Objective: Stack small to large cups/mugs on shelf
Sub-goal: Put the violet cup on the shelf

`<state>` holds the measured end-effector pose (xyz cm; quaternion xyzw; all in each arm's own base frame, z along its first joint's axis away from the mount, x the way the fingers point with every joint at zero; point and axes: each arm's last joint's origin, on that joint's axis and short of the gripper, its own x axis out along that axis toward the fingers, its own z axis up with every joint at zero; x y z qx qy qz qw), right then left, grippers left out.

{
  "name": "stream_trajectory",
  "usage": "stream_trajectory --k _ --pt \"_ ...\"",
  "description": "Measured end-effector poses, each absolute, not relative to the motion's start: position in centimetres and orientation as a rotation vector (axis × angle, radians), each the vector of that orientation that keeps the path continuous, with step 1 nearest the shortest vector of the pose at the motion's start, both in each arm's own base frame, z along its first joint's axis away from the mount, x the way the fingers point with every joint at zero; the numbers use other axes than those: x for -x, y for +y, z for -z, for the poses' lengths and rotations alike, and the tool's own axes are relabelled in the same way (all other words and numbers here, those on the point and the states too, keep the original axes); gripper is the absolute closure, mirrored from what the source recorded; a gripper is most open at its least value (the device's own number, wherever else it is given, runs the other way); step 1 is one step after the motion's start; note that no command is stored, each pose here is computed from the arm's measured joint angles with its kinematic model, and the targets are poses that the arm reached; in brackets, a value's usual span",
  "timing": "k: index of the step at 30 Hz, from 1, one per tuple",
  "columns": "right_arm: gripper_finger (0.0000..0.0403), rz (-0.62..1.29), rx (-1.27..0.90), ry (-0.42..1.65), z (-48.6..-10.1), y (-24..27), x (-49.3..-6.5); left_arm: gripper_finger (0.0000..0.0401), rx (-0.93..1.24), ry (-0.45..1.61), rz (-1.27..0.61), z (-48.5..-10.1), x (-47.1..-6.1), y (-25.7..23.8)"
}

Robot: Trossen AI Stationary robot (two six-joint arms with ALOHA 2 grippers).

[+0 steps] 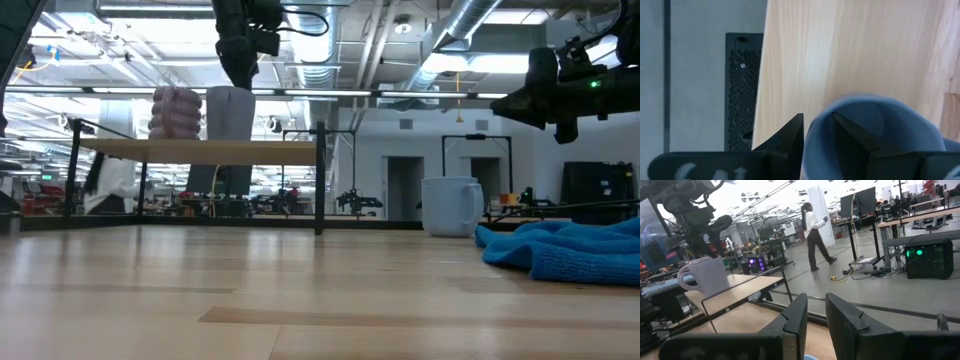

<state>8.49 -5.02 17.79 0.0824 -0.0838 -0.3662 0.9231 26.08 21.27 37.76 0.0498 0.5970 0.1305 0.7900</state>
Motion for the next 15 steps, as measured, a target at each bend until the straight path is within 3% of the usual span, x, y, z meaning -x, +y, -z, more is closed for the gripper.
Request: stream_trajectory --k 15 --pt "0.0310 0.752 -0.169 -0.171 -17.78 -5.02 -8.49 0.0311 -0.155 1.300 -0.270 -37.79 -26.04 21.34"
